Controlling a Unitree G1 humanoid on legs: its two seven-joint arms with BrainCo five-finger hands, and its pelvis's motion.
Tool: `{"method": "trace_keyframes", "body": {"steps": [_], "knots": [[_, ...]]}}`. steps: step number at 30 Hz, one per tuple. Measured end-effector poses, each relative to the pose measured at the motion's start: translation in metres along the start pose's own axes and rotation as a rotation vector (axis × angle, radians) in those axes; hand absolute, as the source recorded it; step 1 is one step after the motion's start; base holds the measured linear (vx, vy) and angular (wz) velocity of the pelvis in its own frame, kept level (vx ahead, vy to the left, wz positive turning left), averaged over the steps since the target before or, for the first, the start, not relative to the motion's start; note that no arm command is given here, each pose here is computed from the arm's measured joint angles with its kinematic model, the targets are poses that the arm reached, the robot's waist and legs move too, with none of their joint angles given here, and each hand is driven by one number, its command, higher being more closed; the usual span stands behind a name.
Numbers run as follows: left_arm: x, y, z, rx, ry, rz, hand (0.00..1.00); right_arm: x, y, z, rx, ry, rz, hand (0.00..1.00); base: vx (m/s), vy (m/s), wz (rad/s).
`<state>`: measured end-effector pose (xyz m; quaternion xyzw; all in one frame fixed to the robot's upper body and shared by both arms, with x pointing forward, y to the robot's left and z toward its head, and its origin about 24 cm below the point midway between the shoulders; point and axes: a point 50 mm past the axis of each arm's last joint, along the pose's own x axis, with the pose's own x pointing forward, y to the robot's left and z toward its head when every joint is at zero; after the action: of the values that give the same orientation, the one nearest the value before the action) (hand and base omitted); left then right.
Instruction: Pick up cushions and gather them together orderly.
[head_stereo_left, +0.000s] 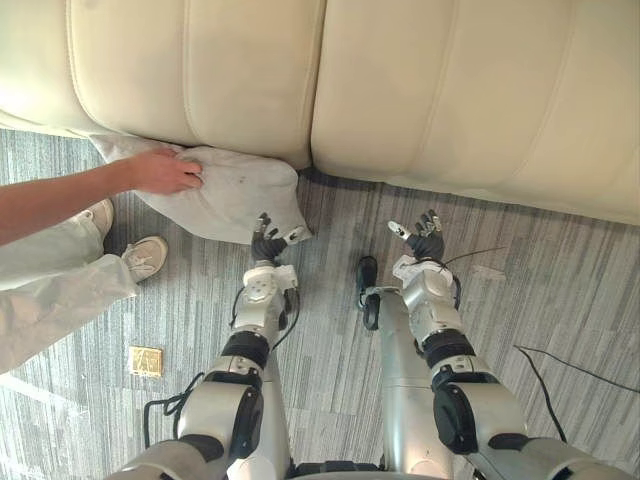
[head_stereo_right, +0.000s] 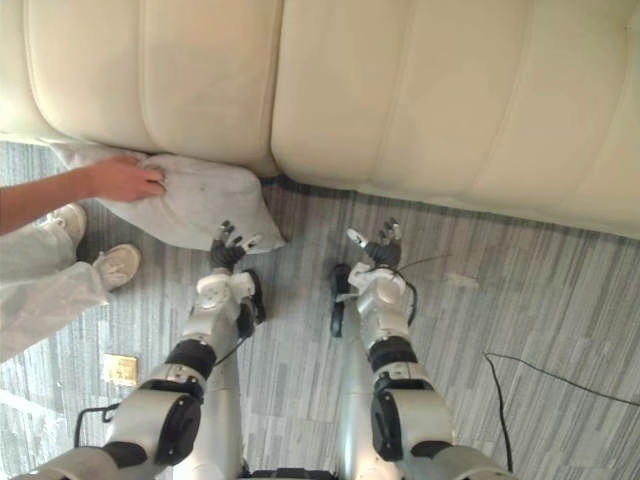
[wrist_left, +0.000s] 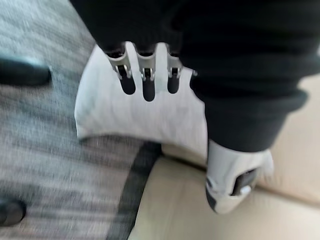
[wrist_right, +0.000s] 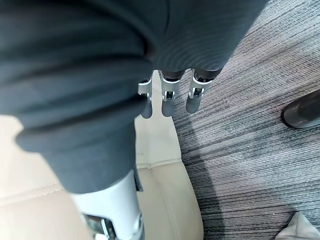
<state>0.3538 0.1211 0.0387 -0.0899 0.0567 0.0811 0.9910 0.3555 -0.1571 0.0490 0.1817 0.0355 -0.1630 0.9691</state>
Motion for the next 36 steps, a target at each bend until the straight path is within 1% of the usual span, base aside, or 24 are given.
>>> {"method": "trace_keyframes", "body": {"steps": [3, 10, 15, 23, 30, 36], "knots": [[-0.008, 0.0, -0.015, 0.036, 0.035, -0.015, 0.0, -0.011, -0.013, -0.022, -0.033, 0.055, -0.025, 0.0, 0.02, -0.002, 0.0], [-0.025, 0.016, -0.047, 0.073, 0.123, 0.005, 0.0, -0.036, -0.042, -0.061, -0.071, 0.171, -0.07, 0.0, 0.05, -0.004, -0.04], [-0.06, 0.041, -0.096, 0.116, 0.275, 0.019, 0.0, -0.075, -0.08, -0.104, -0.113, 0.314, -0.126, 0.0, 0.09, 0.003, 0.02], [-0.124, 0.08, -0.16, 0.159, 0.547, 0.066, 0.0, -0.141, -0.133, -0.149, -0.219, 0.527, -0.202, 0.0, 0.1, 0.026, 0.02], [-0.155, 0.098, -0.182, 0.193, 0.681, 0.086, 0.0, -0.172, -0.151, -0.171, -0.326, 0.688, -0.203, 0.0, 0.08, 0.004, 0.02], [-0.171, 0.105, -0.192, 0.194, 0.749, 0.106, 0.0, -0.182, -0.167, -0.175, -0.351, 0.753, -0.232, 0.0, 0.04, 0.003, 0.08]]}}
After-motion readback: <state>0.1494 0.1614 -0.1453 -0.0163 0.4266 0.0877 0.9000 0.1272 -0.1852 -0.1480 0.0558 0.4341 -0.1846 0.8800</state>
